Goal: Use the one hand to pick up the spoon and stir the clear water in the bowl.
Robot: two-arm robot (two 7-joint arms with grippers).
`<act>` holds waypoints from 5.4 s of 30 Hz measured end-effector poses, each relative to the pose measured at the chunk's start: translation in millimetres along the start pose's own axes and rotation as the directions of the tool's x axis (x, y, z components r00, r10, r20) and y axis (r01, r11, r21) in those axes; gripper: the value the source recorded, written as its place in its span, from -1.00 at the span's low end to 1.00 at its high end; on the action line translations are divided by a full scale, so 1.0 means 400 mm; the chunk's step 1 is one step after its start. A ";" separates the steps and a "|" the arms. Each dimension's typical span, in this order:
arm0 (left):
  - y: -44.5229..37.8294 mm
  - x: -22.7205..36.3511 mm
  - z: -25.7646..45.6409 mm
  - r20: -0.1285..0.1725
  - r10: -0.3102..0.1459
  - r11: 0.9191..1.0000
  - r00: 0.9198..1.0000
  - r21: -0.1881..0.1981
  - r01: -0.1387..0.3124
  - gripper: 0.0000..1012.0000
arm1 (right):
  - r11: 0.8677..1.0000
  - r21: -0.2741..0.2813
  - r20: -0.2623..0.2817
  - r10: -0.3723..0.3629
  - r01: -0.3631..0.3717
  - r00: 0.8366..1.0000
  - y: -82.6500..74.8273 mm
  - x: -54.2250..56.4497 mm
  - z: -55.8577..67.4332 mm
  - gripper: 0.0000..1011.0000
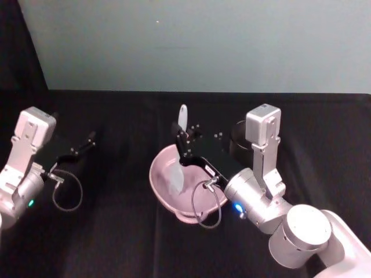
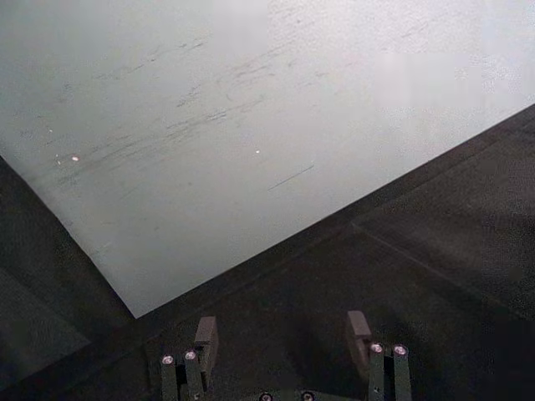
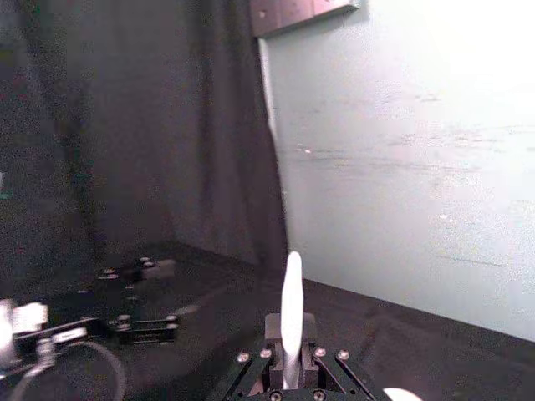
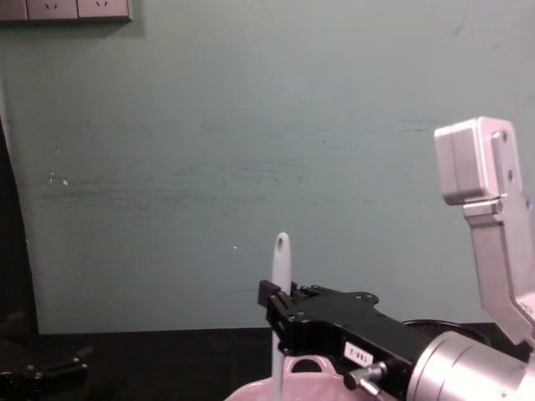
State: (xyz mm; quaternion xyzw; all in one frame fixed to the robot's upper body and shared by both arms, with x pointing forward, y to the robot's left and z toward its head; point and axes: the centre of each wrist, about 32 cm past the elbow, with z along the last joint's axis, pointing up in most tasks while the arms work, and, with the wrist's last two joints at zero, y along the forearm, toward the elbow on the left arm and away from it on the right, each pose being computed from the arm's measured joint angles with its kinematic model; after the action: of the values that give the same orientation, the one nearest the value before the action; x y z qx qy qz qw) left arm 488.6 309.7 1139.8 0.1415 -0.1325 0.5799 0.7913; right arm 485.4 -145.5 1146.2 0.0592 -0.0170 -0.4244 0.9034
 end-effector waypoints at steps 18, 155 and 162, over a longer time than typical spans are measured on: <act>0.000 0.000 0.000 0.000 0.000 1.000 1.000 0.000 0.000 1.00 | 0.994 -0.002 0.098 -0.110 0.110 0.989 -0.040 0.069 0.018 -0.76; 0.000 0.000 0.000 0.000 0.000 1.000 1.000 0.000 0.000 1.00 | 0.958 -0.286 0.124 0.027 0.010 0.992 -0.147 0.008 0.177 -0.76; 0.000 0.000 0.000 0.000 0.000 1.000 1.000 0.000 0.000 1.00 | 0.961 -0.275 0.084 0.036 -0.012 0.996 -0.106 -0.009 0.168 -0.76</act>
State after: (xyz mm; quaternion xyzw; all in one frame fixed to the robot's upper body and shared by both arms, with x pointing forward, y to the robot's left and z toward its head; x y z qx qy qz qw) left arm 488.6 309.7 1139.8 0.1415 -0.1324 0.5799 0.7913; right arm 445.3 -175.9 1207.6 -0.0856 0.0013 -0.4139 0.9063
